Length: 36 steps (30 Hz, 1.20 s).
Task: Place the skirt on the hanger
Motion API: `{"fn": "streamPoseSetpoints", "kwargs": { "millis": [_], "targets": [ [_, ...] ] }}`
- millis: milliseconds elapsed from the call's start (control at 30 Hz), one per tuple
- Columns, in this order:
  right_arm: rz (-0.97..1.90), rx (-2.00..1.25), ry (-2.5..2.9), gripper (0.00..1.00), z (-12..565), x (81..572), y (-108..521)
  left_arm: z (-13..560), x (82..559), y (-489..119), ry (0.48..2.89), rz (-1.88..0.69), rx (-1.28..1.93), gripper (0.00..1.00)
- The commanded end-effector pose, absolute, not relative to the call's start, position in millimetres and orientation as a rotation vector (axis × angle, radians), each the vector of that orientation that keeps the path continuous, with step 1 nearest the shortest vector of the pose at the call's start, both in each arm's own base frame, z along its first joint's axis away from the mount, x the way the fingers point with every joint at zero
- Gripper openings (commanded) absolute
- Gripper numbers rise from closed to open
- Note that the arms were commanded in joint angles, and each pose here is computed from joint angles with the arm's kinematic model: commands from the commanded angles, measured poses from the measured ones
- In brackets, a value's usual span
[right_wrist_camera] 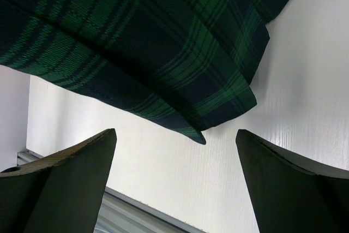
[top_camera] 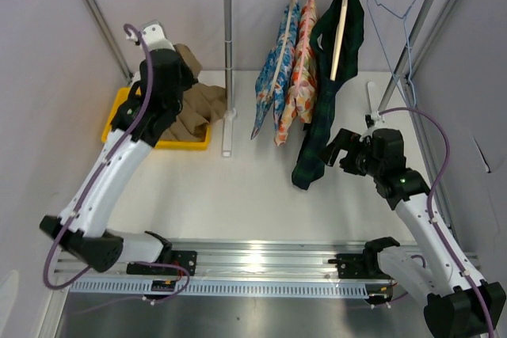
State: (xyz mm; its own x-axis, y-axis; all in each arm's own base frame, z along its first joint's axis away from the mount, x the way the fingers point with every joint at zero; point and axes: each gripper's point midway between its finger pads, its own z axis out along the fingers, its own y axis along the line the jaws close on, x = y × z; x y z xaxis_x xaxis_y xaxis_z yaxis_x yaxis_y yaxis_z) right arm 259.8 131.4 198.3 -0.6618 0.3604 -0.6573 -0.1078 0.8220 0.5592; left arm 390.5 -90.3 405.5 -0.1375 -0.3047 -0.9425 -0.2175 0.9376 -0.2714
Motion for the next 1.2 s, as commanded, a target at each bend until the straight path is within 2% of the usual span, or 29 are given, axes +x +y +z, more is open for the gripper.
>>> {"fn": "streamPoseSetpoints", "kwargs": {
  "millis": [0,67,100,200,233,267,367,433,467,533,567,833,1167],
  "targets": [
    [0.75,0.165,2.116,1.0,227,263,135,440,346,-100,1.637,-0.179,-0.379,0.0],
    [0.748,0.164,2.116,1.0,229,262,136,426,319,-109,1.667,-0.23,-0.378,0.0],
    [0.747,0.157,2.117,0.99,229,260,137,391,313,-116,1.734,-0.227,-0.35,0.0],
    [0.731,0.156,2.128,0.99,226,258,137,384,273,-133,1.735,-0.44,-0.337,0.0],
    [0.732,0.153,2.13,1.0,225,257,138,343,266,-143,1.81,-0.446,-0.3,0.0],
    [0.725,0.158,2.134,0.99,223,257,137,343,247,-151,1.803,-0.555,-0.3,0.0],
    [0.731,0.149,2.153,0.99,216,253,143,250,214,-181,1.984,-0.644,-0.241,0.0],
    [0.754,0.124,2.166,0.99,209,247,153,227,198,-199,2.025,-0.738,-0.235,0.0],
    [0.738,0.128,2.164,0.99,207,247,154,178,181,-206,2.119,-0.748,-0.24,0.0],
    [0.753,0.102,2.192,0.99,198,236,171,164,163,-229,2.151,-0.874,-0.262,0.0],
    [0.732,0.109,2.185,0.99,196,236,173,136,153,-230,2.201,-0.856,-0.241,0.0],
    [0.806,0.115,2.264,0.99,151,198,222,90,99,-273,2.367,-0.812,-0.053,0.0],
    [0.835,0.068,2.355,0.92,115,173,265,120,79,-318,2.266,-0.893,0.199,0.0]
  ]
}}
